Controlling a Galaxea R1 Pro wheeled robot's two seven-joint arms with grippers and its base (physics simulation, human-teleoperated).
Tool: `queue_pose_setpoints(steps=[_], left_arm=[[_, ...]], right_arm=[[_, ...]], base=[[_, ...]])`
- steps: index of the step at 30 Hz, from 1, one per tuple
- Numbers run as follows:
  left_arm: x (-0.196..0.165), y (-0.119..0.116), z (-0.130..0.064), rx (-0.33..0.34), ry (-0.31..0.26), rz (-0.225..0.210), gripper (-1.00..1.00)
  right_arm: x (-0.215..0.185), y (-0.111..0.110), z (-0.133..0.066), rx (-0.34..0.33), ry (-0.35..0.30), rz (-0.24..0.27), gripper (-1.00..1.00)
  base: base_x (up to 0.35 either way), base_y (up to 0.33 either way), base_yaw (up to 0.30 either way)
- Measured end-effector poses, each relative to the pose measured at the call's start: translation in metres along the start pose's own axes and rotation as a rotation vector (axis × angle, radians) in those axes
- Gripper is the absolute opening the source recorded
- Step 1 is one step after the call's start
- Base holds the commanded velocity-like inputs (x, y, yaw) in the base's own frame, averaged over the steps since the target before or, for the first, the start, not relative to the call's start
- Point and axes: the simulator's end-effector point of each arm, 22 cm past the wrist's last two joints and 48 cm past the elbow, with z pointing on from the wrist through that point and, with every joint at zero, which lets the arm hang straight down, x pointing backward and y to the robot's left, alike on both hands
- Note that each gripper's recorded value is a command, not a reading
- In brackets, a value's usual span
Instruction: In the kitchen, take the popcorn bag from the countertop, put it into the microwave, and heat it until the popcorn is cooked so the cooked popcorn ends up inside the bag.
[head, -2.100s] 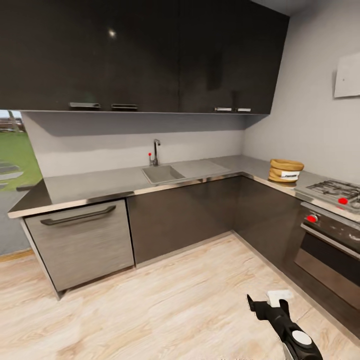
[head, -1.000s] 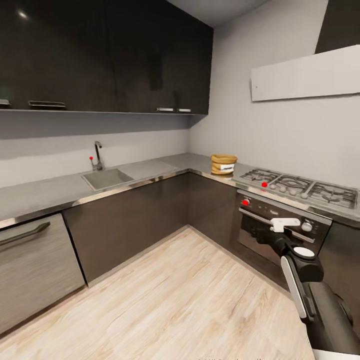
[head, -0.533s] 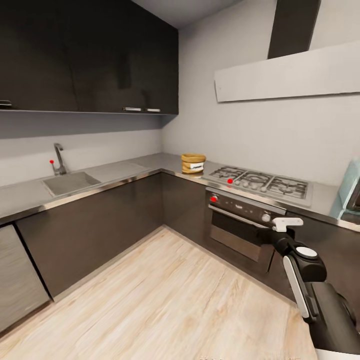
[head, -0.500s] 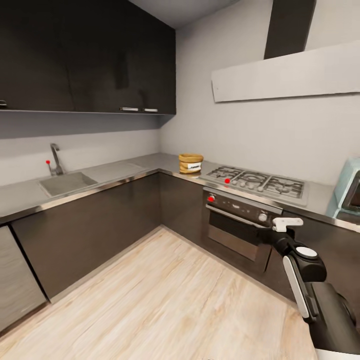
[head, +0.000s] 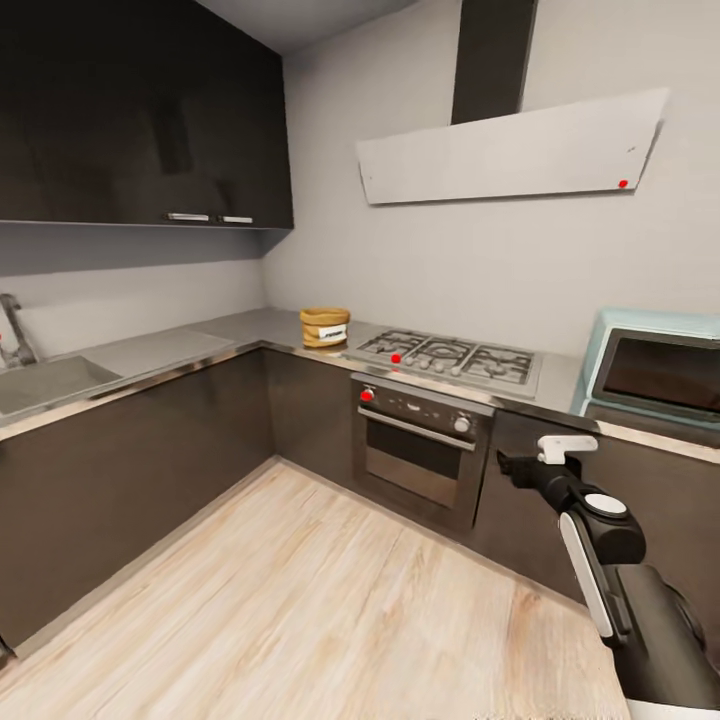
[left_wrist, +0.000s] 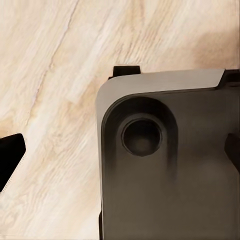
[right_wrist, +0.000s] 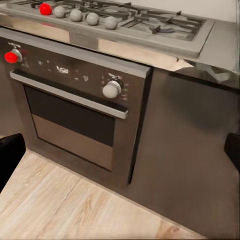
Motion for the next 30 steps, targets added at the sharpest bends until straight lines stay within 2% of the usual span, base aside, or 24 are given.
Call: queue_pose_setpoints(steps=[6,17,26,30], left_arm=[[0.0,0.001,0.0,-0.001,0.0,-0.001,1.0],[0.0,0.001,0.0,-0.002,0.0,-0.002,1.0],[0.002,0.0,0.0,-0.001,0.002,0.003,1.0],[0.001,0.0,0.0,-0.002,0.001,0.0,1.0]], right_arm=[[0.0,0.013,0.0,-0.022,0.001,-0.012,1.0],[0.0,0.014,0.0,-0.024,0.0,-0.014,1.0],[-0.001,0.009,0.0,-0.015,-0.002,-0.009,1.0],[-0.009,0.007,0.001,-0.012,-0.015,-0.006,1.0]], base=[[0.113,-0.273,-0.3],[0.133,-0.319,-0.3],[0.039,-0.043,-0.3],[0.293,0.0,-0.3]])
